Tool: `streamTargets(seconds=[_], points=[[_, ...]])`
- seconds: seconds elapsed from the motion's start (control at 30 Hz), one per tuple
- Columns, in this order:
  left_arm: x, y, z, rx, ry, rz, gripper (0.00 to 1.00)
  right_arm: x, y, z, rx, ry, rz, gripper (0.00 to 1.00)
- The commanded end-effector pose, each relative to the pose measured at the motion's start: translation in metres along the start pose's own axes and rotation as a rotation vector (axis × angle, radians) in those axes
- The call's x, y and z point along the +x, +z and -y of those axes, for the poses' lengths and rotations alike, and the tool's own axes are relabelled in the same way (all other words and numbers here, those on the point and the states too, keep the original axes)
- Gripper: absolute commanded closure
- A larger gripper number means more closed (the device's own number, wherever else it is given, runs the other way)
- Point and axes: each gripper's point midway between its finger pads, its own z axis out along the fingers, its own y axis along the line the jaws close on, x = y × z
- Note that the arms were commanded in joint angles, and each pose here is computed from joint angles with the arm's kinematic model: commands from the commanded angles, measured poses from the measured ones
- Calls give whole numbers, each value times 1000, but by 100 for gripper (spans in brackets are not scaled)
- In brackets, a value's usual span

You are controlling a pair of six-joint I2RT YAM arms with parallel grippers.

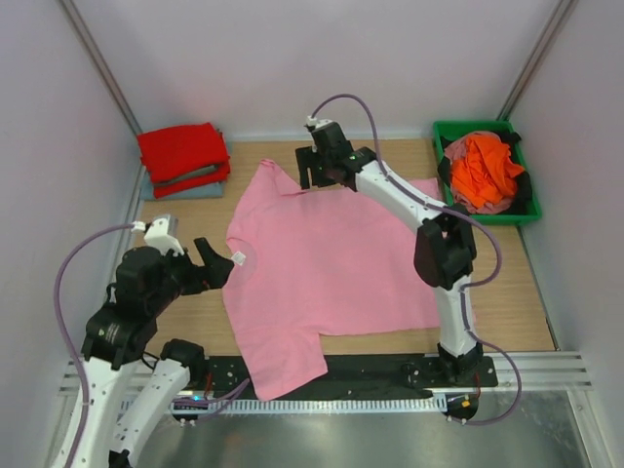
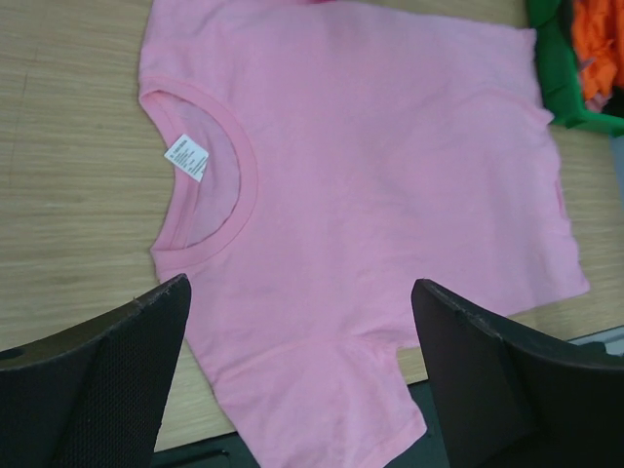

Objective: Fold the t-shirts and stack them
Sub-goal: Fold the tshirt

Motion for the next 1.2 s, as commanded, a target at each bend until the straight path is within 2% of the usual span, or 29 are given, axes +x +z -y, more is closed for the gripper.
streamTargets(seconds=[0.0,0.03,0.07,0.1,0.27,0.47,0.67,1.17], points=[[-6,-14,16,110,-35,90,5,-32,32,-42,-76,-86,90,28],[-6,-16,17,121,-34,111,4,-29,41,-49,-77,-97,79,30],[-8,-21,17,128,-34,141,2,-47,44,-58,-93,-100,121,32],[-7,-20,14,115,-37,145,1,-33,67,-60,-92,-115,89,32],[-3,-16,9,93,-59,130,2,-33,98,-83,-117,-162,146,36],[-4,-16,3,57,-77,141,3,-20,127,-78,-76,-206,162,40],[-5,-16,0,41,-88,145,4,-13,141,-66,-15,-251,174,42],[-5,-13,-3,29,-98,135,5,-3,160,-64,-12,-248,176,50]])
